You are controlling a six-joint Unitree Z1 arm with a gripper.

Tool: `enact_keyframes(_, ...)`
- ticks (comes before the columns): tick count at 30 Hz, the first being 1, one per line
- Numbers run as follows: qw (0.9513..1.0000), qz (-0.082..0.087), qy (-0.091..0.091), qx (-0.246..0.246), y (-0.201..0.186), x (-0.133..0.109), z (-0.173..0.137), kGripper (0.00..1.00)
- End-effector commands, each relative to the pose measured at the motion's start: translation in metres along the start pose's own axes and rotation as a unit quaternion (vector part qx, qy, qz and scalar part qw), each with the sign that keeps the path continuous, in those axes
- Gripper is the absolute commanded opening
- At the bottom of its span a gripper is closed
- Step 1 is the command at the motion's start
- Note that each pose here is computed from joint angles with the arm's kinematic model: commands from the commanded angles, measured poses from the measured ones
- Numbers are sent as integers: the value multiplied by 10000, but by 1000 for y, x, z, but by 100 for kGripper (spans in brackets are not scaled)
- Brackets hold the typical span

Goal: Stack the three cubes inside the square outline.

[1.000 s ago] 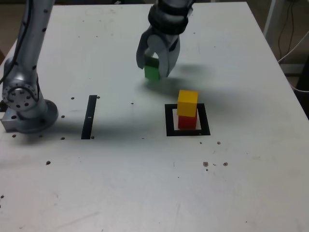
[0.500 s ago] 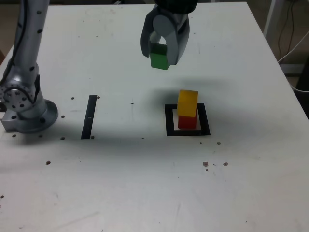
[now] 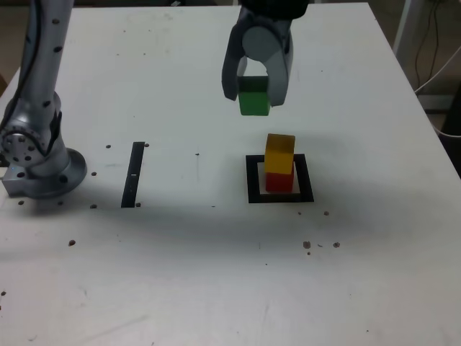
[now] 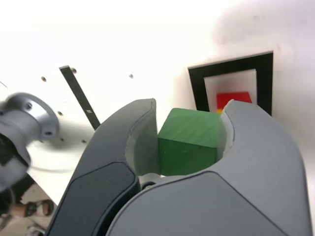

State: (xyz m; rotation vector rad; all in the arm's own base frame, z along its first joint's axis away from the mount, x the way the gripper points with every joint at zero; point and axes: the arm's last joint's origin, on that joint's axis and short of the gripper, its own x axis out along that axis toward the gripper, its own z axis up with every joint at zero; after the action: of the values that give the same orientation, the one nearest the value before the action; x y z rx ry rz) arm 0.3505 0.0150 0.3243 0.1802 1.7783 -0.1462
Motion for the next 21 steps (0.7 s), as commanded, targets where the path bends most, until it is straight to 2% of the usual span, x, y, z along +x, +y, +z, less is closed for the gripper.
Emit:
enact_keyframes(1,9999,-50,92,-49,-9,2,7,33)
enact_keyframes(15,10000,-39,80,-11,-36,5,27,33)
enact_keyframes(21,9999,-33,144,29,-42,11,35,33)
